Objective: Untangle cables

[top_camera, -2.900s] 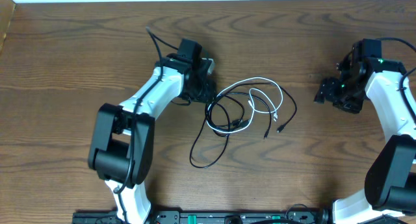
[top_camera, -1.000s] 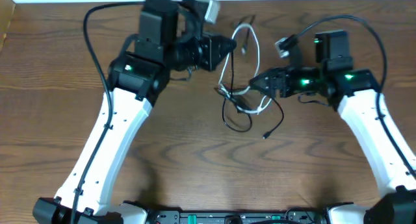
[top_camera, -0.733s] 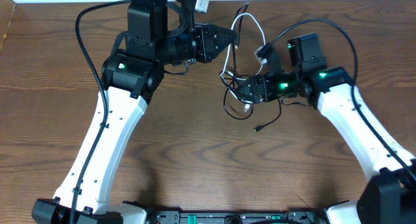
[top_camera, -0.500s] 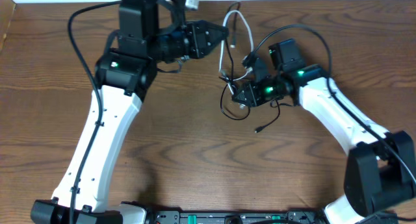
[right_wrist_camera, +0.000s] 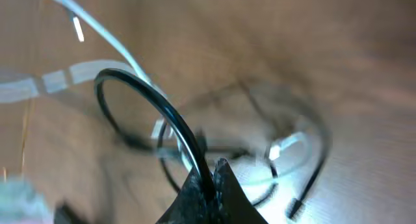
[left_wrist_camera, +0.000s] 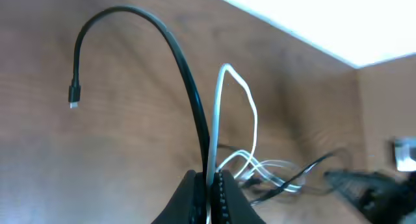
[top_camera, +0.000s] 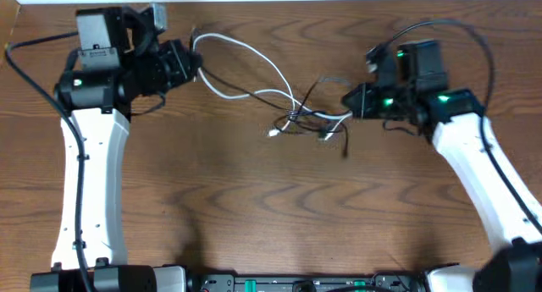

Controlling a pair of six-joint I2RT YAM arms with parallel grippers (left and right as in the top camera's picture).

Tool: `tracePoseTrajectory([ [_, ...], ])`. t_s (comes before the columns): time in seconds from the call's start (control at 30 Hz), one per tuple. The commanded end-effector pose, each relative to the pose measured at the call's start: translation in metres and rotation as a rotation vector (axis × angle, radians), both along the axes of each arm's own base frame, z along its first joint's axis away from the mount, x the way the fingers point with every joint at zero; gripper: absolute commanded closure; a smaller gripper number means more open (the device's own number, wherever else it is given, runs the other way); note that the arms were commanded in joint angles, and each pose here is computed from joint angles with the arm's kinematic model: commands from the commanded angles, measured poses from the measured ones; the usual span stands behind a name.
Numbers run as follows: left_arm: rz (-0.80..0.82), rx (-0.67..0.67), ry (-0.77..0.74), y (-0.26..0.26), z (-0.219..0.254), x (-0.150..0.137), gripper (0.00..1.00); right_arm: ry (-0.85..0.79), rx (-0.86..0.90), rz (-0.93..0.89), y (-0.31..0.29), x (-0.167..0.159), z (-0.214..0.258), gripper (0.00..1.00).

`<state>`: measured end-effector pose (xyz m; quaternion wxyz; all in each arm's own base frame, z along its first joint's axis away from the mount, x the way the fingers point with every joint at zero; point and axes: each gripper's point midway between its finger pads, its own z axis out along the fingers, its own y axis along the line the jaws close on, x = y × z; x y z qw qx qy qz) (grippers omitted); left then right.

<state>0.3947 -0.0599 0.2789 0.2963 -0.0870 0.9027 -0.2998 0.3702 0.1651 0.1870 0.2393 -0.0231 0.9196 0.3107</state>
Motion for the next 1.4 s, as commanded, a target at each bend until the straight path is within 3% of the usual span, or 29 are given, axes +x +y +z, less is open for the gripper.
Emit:
tracePoseTrajectory([
  [0.0,-0.070,0.056,0.039,-0.005,-0.016,-0.015,0.93,-0.072,0.044,-0.133,-0.009,0.006,0.038,0.99],
  [0.3,-0.133,0.101,0.125,-0.013,-0.048,-0.032,0.93,-0.397,0.403,-0.101,-0.010,-0.016,0.186,0.99],
  [0.37,-0.133,0.101,0.124,-0.013,-0.047,-0.032,0.93,-0.441,0.387,-0.161,-0.027,-0.017,0.197,0.99],
  [0.47,-0.133,0.101,0.124,-0.013,-0.047,-0.032,0.93,-0.413,0.218,-0.368,-0.073,-0.013,0.172,0.99],
  [0.6,-0.134,0.103,0.089,-0.014,-0.042,-0.028,0.93,-0.212,-0.088,-0.591,-0.126,-0.023,0.101,0.99],
  [0.77,-0.154,0.075,-0.155,-0.023,0.018,-0.013,0.92,-0.003,-0.371,-0.717,-0.171,-0.048,0.044,0.99],
  [0.9,-0.189,-0.058,-0.418,-0.042,0.097,-0.015,0.92,0.107,-0.484,-0.740,-0.188,-0.056,0.015,0.96],
  [0.93,-0.202,-0.094,-0.475,-0.046,0.116,-0.017,0.93,0.124,-0.496,-0.727,-0.187,-0.055,0.009,0.92],
  [0.97,-0.217,-0.143,-0.544,-0.051,0.140,-0.021,0.93,0.152,-0.499,-0.714,-0.185,-0.054,0.000,0.72],
  [1.03,-0.239,-0.225,-0.633,-0.058,0.174,-0.028,0.92,0.183,-0.493,-0.641,-0.177,-0.050,-0.012,0.45],
  [1.13,-0.272,-0.350,-0.708,-0.065,0.213,-0.038,0.93,0.176,-0.433,-0.471,-0.152,-0.039,-0.022,0.24],
  [1.23,-0.287,-0.433,-0.743,-0.070,0.237,-0.045,0.93,0.041,-0.261,-0.169,-0.101,-0.024,-0.006,0.15],
  [1.37,-0.298,-0.472,-0.796,-0.076,0.255,-0.051,0.93,-0.252,0.067,0.266,-0.014,-0.027,0.052,0.09],
])
